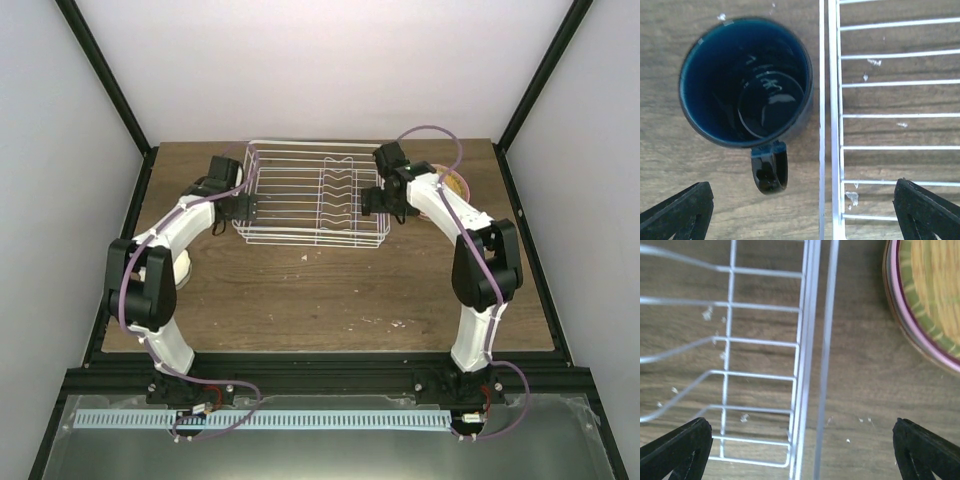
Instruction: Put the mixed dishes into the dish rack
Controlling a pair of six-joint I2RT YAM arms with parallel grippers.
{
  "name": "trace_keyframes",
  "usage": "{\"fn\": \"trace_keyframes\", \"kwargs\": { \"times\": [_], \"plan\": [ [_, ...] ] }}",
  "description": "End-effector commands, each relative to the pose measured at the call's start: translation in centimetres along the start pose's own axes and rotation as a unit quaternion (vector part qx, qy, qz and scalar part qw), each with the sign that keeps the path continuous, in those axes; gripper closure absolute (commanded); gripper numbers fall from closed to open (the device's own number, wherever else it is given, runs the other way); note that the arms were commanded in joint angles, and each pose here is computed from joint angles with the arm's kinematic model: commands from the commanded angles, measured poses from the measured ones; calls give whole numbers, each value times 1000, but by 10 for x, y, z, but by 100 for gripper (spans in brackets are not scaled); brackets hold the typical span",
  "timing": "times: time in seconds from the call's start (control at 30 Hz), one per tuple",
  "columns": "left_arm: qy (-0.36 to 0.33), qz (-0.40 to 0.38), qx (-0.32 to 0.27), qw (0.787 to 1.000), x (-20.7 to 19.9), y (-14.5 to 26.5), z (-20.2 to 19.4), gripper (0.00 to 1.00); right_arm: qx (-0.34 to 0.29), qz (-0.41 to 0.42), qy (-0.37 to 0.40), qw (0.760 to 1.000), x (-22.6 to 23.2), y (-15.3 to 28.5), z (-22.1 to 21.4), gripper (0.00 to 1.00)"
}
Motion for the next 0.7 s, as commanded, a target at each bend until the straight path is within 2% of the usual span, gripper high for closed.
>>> {"fn": "trace_keyframes", "kwargs": {
  "times": [0.0,0.37,0.67],
  "plan": [
    [9,-21,13,1000,-8,-6,-10,0,-5,0,-4,1000,-4,8,-10,0],
    [13,-35,50,998,-17,-6,-46,0,49,1,2,999,-16,-14,-49,0],
    [17,-49,66,996,-24,4,-65,0,72,-5,8,997,-23,-8,-62,0]
  ]
}}
Point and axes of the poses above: each gripper's point midway between its finger pads, its own y axis back along the fingers, its own x axis along the line the jaws close on, z = x × y, the point moved 5 cm from there along y, back along the fingers, and after that the axes turned 13 degrees about -y, right-handed, at the moved point
